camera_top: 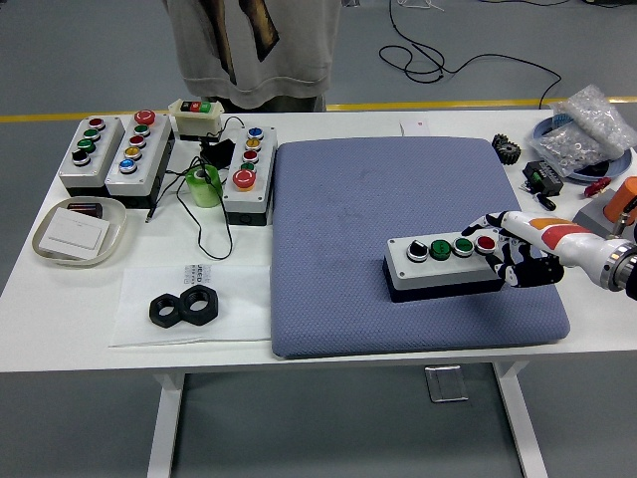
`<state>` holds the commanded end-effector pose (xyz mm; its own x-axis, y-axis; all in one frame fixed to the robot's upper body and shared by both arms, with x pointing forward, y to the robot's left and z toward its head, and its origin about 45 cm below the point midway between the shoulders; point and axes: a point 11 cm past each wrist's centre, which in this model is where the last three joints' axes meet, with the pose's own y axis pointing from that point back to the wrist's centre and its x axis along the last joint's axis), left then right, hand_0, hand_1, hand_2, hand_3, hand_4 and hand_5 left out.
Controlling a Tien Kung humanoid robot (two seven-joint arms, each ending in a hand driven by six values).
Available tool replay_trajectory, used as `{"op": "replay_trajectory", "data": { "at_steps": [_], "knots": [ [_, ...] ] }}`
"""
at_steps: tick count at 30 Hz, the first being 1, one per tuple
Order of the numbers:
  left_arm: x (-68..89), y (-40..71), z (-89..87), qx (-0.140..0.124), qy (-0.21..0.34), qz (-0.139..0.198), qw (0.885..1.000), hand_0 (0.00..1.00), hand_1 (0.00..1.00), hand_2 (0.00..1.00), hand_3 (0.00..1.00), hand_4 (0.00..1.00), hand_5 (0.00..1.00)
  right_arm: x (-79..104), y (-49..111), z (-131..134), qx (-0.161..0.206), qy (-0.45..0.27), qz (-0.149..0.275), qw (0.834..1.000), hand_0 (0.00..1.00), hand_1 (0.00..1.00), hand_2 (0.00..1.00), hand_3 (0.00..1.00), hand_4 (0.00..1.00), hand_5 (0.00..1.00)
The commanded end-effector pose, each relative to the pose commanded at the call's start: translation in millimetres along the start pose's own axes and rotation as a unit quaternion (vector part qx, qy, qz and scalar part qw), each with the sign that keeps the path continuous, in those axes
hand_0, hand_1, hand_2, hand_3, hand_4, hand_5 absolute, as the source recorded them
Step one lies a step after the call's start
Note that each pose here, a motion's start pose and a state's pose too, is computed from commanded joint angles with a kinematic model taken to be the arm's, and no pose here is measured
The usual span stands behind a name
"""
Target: Pick up the button,place it on the desk,press the button,press the button
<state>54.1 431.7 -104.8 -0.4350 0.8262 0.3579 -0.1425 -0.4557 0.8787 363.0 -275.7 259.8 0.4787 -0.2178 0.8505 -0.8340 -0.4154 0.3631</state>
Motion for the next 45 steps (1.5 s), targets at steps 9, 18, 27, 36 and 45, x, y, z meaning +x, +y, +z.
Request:
{"op": "replay_trajectory", "data": {
  "at_steps": [9, 18, 27, 36, 45],
  "knots": [
    [0.0, -0.1, 1.3, -0.002, 0.000, 0.000, 1.000, 0.724, 0.829, 0.881, 0.832, 0.646, 0.998, -5.2, -4.0, 1, -0.004, 0.000, -0.009, 1.000, 0.245, 0.086, 0.218, 0.778, 0.489, 0.002],
    [-0.5, 0.0, 1.5, -0.001, 0.000, 0.000, 1.000, 0.721, 0.830, 0.881, 0.832, 0.645, 0.998, -14.0, -6.9, 7, -0.012, -0.001, -0.023, 1.000, 0.246, 0.087, 0.218, 0.778, 0.491, 0.002],
    [-0.3, 0.1, -0.7, 0.001, -0.002, 0.000, 1.000, 0.723, 0.830, 0.881, 0.832, 0.646, 0.998, -24.3, -7.8, 9, -0.017, 0.000, -0.038, 0.999, 0.246, 0.087, 0.218, 0.780, 0.492, 0.002],
    [0.4, 0.1, -1.7, 0.002, -0.004, 0.001, 1.000, 0.724, 0.830, 0.881, 0.832, 0.644, 0.998, -29.1, -8.1, 10, -0.019, 0.000, -0.045, 0.999, 0.246, 0.087, 0.219, 0.781, 0.493, 0.002],
    [1.1, 0.2, -3.5, 0.004, -0.005, 0.001, 1.000, 0.723, 0.831, 0.881, 0.832, 0.645, 0.998, -5.8, -3.9, 2, -0.004, -0.003, -0.007, 1.000, 0.251, 0.089, 0.221, 0.785, 0.498, 0.002]
  ]
}}
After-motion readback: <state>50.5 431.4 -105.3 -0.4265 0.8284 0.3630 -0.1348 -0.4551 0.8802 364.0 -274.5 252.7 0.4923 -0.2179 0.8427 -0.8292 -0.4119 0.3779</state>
